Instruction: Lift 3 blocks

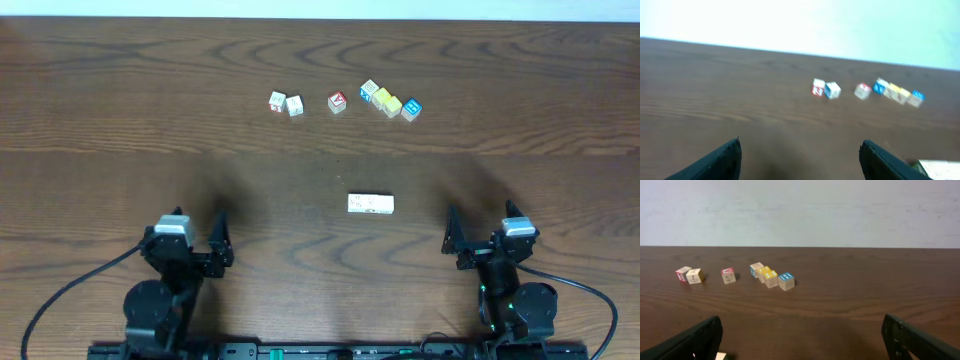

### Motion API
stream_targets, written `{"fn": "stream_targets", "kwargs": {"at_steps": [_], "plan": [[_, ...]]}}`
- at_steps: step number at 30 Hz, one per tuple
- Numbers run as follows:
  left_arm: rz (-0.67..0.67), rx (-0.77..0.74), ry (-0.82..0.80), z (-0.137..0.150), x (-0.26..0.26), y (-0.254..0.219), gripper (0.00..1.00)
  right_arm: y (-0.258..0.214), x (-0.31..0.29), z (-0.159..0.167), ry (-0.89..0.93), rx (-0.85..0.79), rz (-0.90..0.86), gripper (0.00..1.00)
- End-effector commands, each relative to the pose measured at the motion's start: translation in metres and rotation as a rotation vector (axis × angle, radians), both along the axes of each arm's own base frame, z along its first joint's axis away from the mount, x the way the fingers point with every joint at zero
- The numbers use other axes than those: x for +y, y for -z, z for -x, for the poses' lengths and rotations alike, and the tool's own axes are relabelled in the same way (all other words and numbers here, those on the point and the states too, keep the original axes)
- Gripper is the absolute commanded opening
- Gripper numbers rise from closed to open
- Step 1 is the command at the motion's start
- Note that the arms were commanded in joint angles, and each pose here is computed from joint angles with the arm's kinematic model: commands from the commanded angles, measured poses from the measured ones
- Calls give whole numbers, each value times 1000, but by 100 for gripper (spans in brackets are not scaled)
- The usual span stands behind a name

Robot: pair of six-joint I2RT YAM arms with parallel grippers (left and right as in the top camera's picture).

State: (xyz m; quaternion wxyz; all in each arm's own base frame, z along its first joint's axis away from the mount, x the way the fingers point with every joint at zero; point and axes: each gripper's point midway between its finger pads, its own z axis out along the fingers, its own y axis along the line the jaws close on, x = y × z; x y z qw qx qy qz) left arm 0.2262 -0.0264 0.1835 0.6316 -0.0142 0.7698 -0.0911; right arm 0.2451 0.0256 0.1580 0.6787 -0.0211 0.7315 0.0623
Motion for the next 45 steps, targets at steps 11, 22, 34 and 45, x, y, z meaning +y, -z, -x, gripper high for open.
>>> {"fn": "stream_targets", "kwargs": {"at_steps": [11, 22, 34, 45], "plan": [[-24, -80, -11, -12, 10, 17, 76, 0, 3, 1, -13, -1, 11, 99], [-70, -92, -32, -18, 17, 32, 76, 0, 3, 1, -13, -1, 11, 99], [-161, -80, 5, -17, 19, 40, 76, 0, 3, 1, -13, -1, 11, 99], [-68, -49, -148, -17, 43, 44, 76, 0, 3, 1, -13, -1, 11, 99]]}}
